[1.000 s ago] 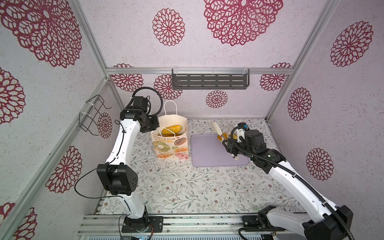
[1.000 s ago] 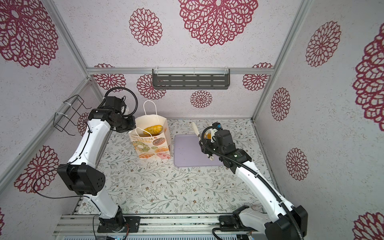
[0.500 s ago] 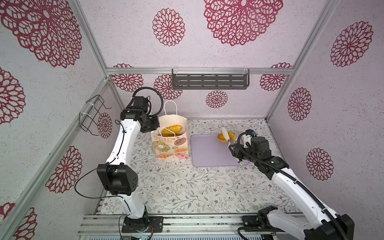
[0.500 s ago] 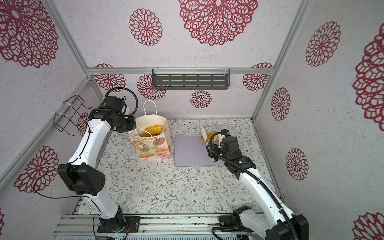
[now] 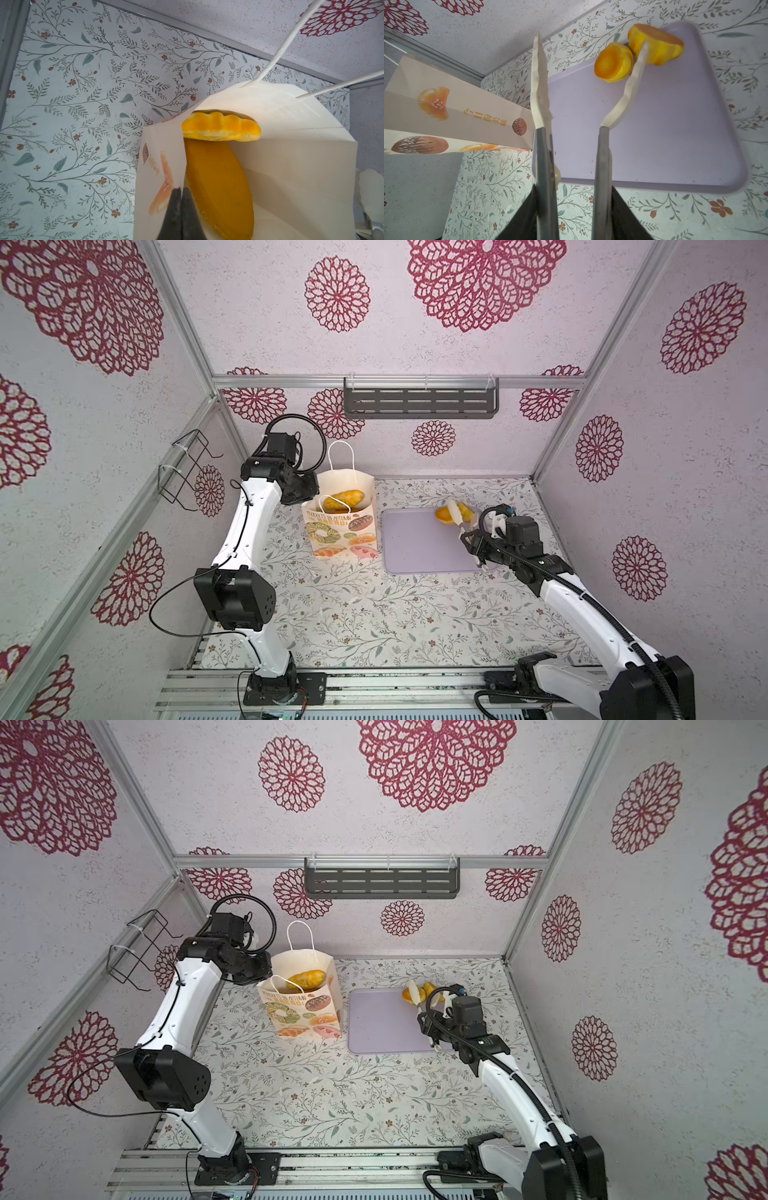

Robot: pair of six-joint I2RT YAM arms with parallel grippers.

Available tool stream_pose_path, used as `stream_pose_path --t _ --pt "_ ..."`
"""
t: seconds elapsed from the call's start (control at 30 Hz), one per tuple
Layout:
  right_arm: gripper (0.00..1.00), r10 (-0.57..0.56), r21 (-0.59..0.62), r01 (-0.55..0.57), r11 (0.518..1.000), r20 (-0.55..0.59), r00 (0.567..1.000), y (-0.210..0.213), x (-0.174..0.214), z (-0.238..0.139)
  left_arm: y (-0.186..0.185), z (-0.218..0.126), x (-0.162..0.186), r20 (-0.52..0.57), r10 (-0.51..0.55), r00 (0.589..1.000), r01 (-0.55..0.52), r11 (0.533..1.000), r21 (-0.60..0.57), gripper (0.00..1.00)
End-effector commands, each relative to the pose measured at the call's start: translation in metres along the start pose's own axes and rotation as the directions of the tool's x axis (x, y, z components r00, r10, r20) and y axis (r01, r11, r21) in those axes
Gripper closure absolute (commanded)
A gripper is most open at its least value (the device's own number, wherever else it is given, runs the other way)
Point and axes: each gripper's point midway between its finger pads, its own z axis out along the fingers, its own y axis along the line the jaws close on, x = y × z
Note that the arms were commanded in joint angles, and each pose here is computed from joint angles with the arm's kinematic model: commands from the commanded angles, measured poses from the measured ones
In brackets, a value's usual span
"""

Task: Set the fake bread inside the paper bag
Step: 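Lower the open tongs around the round yellow bun on the tray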

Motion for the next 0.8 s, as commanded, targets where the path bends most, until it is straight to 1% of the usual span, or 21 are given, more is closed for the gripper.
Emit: stream_pose_path --t 0.0,0.77 --pt "0.51 0.003 -0.07 0.0 0.998 0.046 0.999 0.011 -0.015 -0.002 -0.004 -0.007 -0.002 0.022 0.014 1.0 -0.014 1.0 0.008 1.0" --pt "0.53 0.09 -0.097 -0.095 0.991 -0.051 0.995 -0.015 -0.004 0.043 -0.004 -0.007 -0.002 0.021 0.014 1.0 -0.014 1.0 0.004 1.0"
